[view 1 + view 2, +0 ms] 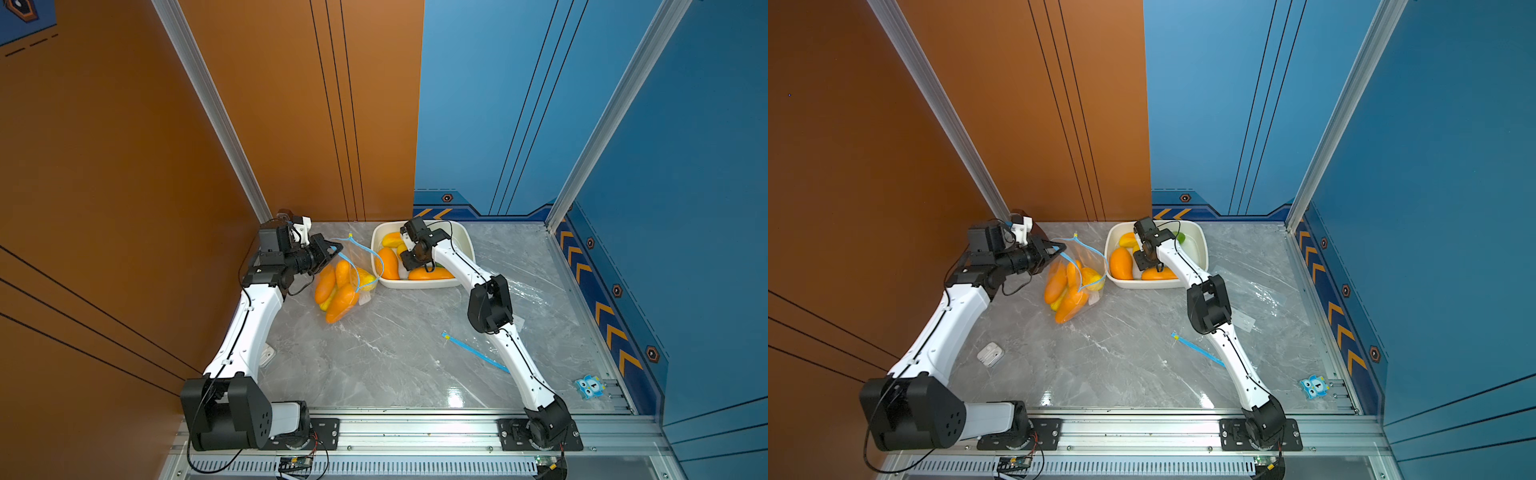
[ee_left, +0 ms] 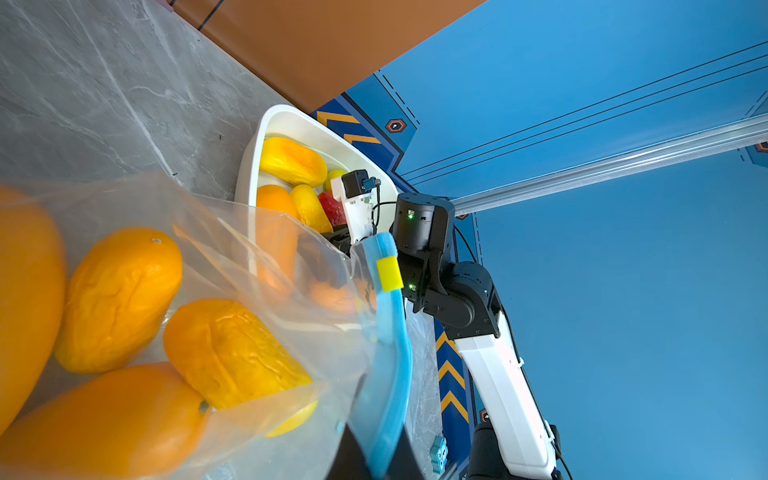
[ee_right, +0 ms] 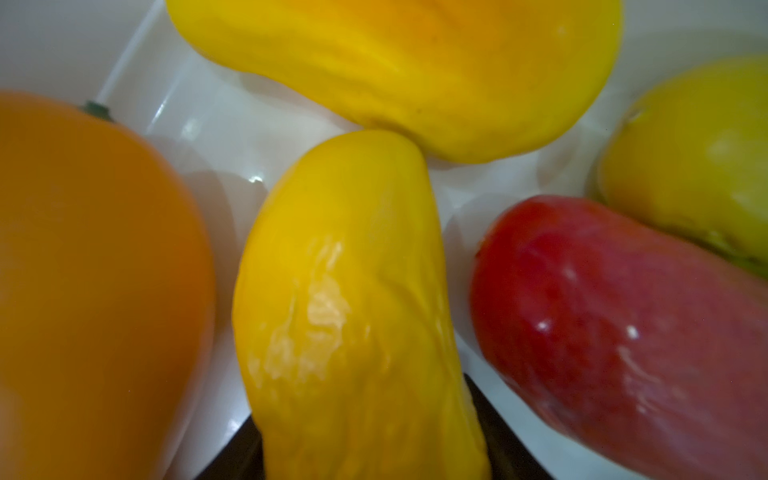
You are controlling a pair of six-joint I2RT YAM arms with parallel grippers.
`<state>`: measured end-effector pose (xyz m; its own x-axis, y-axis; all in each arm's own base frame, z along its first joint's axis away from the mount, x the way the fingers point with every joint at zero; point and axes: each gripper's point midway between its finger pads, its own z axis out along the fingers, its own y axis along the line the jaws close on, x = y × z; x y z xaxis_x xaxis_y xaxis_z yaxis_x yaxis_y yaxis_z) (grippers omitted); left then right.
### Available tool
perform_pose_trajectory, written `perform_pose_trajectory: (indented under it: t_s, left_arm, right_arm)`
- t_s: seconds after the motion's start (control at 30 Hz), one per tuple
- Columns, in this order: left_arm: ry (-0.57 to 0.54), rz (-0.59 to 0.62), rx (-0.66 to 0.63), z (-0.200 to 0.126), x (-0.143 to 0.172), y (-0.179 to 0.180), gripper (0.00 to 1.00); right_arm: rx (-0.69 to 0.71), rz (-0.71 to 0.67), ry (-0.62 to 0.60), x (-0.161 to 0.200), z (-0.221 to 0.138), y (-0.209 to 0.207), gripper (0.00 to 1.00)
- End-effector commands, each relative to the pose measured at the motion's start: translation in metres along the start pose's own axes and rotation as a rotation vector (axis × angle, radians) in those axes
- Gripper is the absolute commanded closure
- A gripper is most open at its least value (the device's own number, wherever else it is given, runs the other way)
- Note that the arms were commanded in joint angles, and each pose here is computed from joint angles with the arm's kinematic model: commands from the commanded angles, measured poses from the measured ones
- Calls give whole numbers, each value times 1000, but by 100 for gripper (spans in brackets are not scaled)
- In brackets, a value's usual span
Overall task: Place the mango in a zip-top bag and seal the zipper
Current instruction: Pick up the mango from the basket, then place the mango in the zipper food storage bag.
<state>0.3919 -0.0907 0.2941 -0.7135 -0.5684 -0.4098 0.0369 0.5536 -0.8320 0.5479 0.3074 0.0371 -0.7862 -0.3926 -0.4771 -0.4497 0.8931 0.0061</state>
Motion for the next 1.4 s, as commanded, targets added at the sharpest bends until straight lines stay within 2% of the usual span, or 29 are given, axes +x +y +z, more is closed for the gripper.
perform_pose_trajectory:
  t_s: [0.0, 0.2, 0.5, 0.6, 0.67, 0.87, 0.93, 1.03, 1.2, 1.37]
  left_arm:
    - [-17, 44, 30, -4, -6, -16, 100]
    - [-9, 34, 25, -2, -4, -13, 100]
    - [-8, 21, 20, -1, -6, -9, 100]
    - [-6, 22, 20, 0, -5, -9, 100]
    - [-5, 20, 21, 1, -6, -10, 100]
    - [-2, 24, 31, 1, -5, -16, 100]
    - [-2, 25, 37, 0, -6, -18, 100]
    - [-2, 27, 45, -1, -5, -22, 100]
    - [-15, 27, 59, -10, -8, -27, 100]
    - [-6, 19, 65, -9, -5, -28, 100]
  right_arm:
    - [9, 34, -54, -16, -10, 0, 50]
    - [-42, 62, -201, -59, -73, 13, 58]
    - [-95, 95, -248, -57, -140, 25, 61]
    - [-170, 83, -332, -54, -185, 51, 61]
    - [-243, 78, -458, -57, -235, 72, 62]
    - [-435, 8, -660, -39, -303, 136, 63]
    - [-516, -25, -684, -36, -311, 164, 63]
    - [-570, -53, -673, -36, -300, 190, 62]
    - [-582, -56, -653, -43, -278, 203, 61]
    - [-567, -126, -600, -31, -253, 216, 58]
